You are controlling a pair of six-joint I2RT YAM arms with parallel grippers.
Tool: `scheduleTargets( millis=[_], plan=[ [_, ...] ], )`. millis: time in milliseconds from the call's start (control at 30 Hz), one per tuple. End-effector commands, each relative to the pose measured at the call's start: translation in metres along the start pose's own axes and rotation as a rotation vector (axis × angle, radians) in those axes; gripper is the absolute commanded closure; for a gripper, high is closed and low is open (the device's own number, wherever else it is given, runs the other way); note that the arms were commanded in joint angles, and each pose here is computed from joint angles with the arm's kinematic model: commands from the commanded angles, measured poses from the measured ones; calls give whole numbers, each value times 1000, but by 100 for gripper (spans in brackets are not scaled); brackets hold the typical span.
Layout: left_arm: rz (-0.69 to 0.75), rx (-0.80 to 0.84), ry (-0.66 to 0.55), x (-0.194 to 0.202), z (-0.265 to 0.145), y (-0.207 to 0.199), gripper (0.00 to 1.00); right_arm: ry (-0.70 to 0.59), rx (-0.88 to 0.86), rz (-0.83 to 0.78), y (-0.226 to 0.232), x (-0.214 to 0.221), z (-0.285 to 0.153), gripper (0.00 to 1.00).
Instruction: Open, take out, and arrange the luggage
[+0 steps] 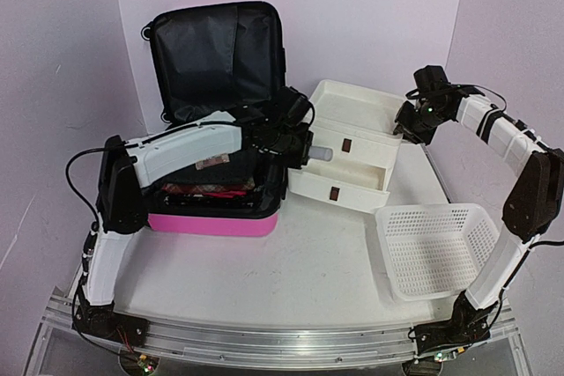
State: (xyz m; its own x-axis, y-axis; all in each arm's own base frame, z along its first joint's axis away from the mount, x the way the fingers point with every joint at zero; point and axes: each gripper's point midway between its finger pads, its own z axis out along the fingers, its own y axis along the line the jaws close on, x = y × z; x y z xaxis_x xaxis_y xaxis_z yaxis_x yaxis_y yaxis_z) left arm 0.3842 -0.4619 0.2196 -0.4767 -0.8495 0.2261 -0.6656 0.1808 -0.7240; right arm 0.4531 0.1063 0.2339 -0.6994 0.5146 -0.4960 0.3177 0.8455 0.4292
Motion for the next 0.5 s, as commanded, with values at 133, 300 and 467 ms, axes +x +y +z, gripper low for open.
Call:
scheduleTargets(
  millis=[133, 300, 467],
  plan=[
    [-27, 179, 77, 59, -2, -45, 83, 148, -65, 35, 4, 35, 28, 100],
    [15, 231, 33, 57, 11, -51, 81, 153, -112, 3, 10, 38, 23, 100],
    [24, 266, 53, 64, 34, -51, 81, 131, -107, -11, 7, 37, 16, 100]
  ],
)
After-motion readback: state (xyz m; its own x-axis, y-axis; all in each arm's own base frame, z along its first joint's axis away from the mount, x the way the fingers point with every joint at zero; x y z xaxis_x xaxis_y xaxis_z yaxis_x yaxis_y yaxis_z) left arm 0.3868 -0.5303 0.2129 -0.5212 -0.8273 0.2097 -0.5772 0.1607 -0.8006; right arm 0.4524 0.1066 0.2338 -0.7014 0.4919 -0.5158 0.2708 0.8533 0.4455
